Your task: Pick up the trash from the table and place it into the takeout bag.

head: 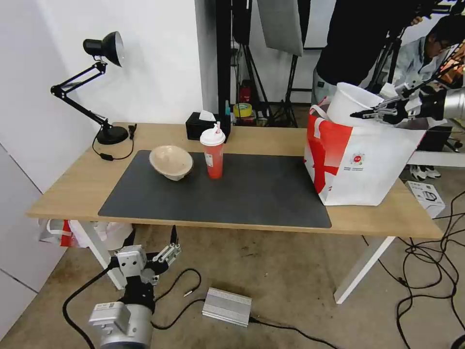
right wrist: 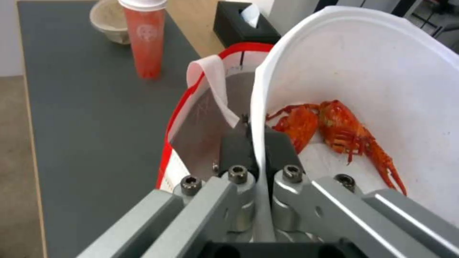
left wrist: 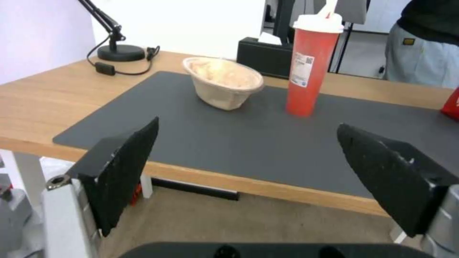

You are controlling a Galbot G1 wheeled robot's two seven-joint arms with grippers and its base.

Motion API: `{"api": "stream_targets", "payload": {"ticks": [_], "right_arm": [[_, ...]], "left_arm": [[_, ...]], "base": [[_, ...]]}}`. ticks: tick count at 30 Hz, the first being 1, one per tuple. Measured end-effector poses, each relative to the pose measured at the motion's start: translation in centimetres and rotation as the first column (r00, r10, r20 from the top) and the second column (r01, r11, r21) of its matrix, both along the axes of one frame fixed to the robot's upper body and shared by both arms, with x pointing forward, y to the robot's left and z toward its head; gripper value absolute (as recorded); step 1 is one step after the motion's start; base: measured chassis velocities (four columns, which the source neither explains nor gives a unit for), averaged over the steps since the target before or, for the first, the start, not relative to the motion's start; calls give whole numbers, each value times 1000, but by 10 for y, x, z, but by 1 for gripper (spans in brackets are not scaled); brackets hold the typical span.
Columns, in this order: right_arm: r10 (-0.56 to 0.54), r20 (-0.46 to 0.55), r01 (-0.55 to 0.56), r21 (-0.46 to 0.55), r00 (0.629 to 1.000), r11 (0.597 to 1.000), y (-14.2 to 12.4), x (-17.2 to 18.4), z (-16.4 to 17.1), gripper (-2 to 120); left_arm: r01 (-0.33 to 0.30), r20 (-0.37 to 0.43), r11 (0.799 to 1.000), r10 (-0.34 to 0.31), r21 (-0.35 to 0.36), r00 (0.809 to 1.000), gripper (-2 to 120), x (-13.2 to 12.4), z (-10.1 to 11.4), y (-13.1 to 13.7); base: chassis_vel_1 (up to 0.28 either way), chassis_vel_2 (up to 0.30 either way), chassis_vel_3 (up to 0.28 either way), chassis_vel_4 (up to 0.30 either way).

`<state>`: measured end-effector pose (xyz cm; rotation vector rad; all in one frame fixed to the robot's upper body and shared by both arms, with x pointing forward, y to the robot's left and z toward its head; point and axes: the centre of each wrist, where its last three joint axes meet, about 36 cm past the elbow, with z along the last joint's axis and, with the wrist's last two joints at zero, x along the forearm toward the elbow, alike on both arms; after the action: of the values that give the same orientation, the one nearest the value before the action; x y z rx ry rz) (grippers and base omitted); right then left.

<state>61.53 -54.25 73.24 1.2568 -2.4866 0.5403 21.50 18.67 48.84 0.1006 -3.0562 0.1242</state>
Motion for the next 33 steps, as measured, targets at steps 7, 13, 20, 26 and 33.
{"api": "stream_targets", "payload": {"ticks": [7,13,20,26,33], "right_arm": [[-4,-9,4,16,1000,1000,0,0,0,0],[-12,-36,13,30,999,999,1,-1,-2,0],[-11,-47,13,38,999,999,2,1,-6,0],[-13,-48,16,59,999,998,3,3,-9,1],[-13,-35,16,73,999,997,3,5,-6,34]], "left_arm": [[2,0,1000,-2,3,1000,100,0,0,0],[1,-1,1000,-1,3,1000,100,0,0,0],[-1,0,1000,1,4,1000,100,0,0,1],[-1,-5,1000,1,3,1000,100,1,-2,0],[1,-6,1000,-1,3,1000,100,1,-3,-1]], "base": [[0,0,0,0],[0,0,0,0],[0,0,0,0],[0,0,0,0],[0,0,0,0]]}}
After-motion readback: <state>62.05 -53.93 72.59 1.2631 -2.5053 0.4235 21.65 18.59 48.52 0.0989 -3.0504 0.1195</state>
